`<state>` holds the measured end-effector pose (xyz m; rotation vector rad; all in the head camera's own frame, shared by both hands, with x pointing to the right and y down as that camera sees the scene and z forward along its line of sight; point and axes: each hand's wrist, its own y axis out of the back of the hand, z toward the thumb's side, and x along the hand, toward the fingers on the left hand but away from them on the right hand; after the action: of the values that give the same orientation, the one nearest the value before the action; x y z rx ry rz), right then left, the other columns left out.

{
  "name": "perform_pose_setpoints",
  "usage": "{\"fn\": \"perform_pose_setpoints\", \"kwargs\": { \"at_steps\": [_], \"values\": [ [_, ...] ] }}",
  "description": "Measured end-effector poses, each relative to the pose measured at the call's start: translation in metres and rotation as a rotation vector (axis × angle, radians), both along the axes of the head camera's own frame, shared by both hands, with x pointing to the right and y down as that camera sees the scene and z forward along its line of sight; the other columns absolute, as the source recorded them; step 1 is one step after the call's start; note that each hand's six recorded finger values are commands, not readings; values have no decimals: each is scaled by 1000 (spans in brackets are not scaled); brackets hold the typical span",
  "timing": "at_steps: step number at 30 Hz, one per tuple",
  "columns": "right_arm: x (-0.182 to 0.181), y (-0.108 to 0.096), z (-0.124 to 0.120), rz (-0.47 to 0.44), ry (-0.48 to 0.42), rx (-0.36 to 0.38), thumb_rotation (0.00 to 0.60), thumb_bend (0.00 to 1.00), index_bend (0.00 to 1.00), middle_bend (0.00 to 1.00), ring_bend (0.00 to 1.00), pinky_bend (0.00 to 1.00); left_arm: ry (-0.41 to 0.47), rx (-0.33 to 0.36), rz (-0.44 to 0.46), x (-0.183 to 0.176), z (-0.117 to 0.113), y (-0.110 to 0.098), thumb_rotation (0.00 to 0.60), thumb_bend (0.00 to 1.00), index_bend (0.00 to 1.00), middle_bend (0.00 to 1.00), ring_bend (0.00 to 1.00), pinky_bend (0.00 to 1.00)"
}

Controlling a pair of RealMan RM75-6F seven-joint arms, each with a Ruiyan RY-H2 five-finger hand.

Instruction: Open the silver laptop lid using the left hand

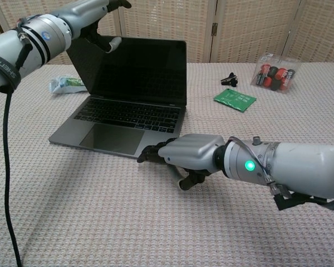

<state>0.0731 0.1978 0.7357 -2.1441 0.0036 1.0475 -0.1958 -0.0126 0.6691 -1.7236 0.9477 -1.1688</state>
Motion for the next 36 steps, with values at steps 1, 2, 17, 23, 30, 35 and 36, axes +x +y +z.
{"fn": "perform_pose_setpoints", "kwargs": {
  "at_steps": [1,2,17,23,30,35,36],
  "values": [
    [0,0,0,1,1,0,600,1000,0,0,101,0,-8,-4,-10,-1,1,-3,600,545,0,0,0,0],
    [0,-1,0,2,2,0,600,1000,0,0,99,0,-13,-7,-18,-3,2,-5,600,539,0,0,0,0],
    [3,-4,5,8,18,-2,600,1000,0,0,99,0,-51,-91,-217,-47,17,-42,600,521,0,0,0,0],
    [4,-4,4,10,18,1,600,1000,0,0,100,0,-57,-133,-308,-67,24,-51,600,514,0,0,0,0],
    [6,-6,-1,21,4,8,600,1000,0,0,110,0,-57,-158,-363,-82,23,-56,600,509,0,0,0,0],
    [9,-9,-12,40,-28,15,600,1000,0,0,106,0,-32,-171,-369,-94,20,-46,600,509,0,0,0,0],
    [10,-10,-14,42,-35,18,600,1000,0,0,103,0,-29,-174,-368,-96,20,-44,600,509,0,0,0,0]
  ]
}}
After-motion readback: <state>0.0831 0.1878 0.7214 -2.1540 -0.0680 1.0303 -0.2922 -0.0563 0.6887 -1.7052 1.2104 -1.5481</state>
